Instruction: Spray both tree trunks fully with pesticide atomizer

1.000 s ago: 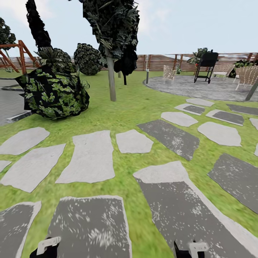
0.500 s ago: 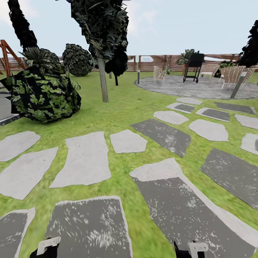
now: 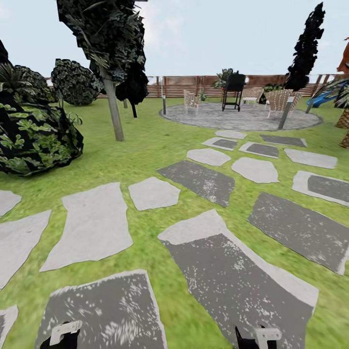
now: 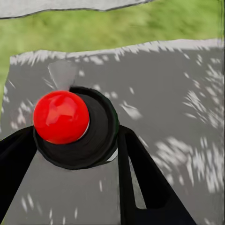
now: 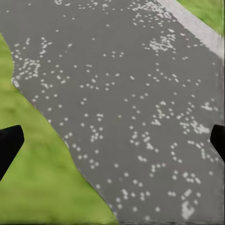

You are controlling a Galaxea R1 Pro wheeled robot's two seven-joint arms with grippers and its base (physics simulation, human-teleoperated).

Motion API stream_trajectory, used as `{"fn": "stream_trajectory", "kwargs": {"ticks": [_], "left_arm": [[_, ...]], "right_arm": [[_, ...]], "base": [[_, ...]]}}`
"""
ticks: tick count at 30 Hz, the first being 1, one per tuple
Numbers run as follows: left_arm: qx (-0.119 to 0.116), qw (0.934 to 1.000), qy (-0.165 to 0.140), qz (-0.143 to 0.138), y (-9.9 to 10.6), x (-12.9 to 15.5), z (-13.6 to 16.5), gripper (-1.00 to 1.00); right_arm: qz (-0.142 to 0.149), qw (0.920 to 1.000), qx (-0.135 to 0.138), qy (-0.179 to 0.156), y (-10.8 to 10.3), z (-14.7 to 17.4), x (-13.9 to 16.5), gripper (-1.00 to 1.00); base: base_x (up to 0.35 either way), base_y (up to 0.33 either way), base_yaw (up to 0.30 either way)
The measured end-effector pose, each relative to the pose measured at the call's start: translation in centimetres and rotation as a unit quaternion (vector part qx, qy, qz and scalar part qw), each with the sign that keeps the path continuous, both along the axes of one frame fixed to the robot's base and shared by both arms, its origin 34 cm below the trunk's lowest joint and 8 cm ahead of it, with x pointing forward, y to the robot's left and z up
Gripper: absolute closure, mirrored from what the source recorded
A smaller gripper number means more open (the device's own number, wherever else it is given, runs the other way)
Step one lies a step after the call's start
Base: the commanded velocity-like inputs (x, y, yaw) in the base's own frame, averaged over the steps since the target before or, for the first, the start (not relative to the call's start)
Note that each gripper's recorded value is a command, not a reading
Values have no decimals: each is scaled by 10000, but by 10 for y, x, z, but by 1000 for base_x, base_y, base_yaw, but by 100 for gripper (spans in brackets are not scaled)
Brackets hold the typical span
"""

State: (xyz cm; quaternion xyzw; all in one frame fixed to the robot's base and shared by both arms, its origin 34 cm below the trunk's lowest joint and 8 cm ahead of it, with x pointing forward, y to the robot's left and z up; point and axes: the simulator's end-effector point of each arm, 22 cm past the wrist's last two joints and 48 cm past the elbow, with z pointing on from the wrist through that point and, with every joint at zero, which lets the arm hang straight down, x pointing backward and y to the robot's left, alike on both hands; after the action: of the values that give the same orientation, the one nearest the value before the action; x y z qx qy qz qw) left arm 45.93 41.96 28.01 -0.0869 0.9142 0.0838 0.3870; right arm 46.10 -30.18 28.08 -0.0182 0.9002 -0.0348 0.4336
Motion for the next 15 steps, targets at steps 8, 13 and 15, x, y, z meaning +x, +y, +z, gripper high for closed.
{"fn": "stream_trajectory", "kwargs": {"ticks": [8, 13, 15], "left_arm": [[0, 10000, -14, -4, 0, 1, 1, 100], [-3, 10000, -25, -6, -1, 2, 2, 100], [-1, 10000, -26, -1, 0, 2, 2, 100]], "right_arm": [[0, 10000, -1, -16, 0, 1, 1, -100], [0, 10000, -2, -27, 0, 2, 2, -100], [0, 10000, 0, -31, 0, 2, 2, -100]], "base": [[0, 0, -299], [0, 0, -299], [0, 0, -299]]}}
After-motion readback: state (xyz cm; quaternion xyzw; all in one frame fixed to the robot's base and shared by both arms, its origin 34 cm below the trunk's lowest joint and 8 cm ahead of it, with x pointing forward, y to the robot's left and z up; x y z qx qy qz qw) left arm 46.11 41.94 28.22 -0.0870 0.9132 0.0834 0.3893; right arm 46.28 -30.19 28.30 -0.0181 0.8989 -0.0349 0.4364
